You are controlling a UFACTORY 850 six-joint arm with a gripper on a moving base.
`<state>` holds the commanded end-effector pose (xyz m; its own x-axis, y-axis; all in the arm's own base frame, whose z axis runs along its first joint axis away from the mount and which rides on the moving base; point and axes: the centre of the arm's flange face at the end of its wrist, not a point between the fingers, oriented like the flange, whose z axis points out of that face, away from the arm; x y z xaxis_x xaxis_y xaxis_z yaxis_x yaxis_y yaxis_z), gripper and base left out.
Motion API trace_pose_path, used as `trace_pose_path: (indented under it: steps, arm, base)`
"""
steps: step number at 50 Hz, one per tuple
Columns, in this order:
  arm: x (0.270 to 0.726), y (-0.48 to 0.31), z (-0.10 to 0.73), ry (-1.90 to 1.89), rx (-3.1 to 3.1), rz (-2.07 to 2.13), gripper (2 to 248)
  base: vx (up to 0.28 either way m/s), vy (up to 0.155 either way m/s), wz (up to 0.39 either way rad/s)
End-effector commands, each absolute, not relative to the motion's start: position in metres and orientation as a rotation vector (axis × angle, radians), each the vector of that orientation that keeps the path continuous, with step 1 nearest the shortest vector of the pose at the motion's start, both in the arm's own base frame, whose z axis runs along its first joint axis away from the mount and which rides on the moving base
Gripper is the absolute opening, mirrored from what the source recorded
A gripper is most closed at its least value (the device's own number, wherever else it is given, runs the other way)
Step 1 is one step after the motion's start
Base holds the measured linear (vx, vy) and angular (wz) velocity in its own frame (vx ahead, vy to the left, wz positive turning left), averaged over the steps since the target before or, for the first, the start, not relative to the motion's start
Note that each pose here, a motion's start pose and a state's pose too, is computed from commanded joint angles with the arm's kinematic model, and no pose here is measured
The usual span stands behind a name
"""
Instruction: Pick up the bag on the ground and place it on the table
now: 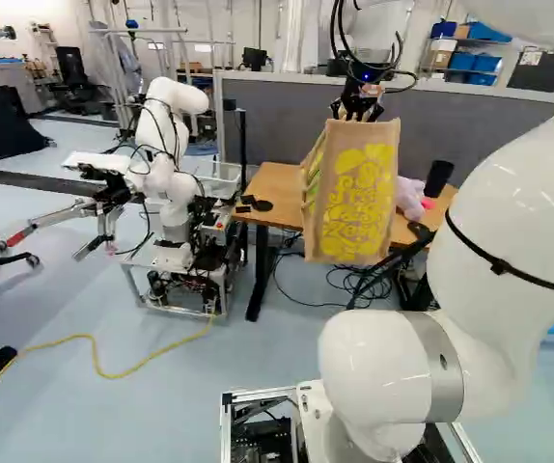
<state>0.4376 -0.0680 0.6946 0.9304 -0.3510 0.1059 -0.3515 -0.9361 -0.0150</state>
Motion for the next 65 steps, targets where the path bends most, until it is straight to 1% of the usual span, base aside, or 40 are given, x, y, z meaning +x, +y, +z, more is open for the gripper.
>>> trace_pose_path:
  steps: [20,46,65]
  arm:
    - [0.4376,-0.068,0.6946,-0.561,3.082,0.168,21]
    - [0.4402,-0.068,0.6946,-0.56,3.083,0.168,21]
    - [0.4443,-0.068,0.6947,-0.557,3.083,0.167,21]
  base:
    - [0.194,0.001,-0.034]
    - [0.158,0.0,-0.018]
    - [0.018,-0.001,-0.003]
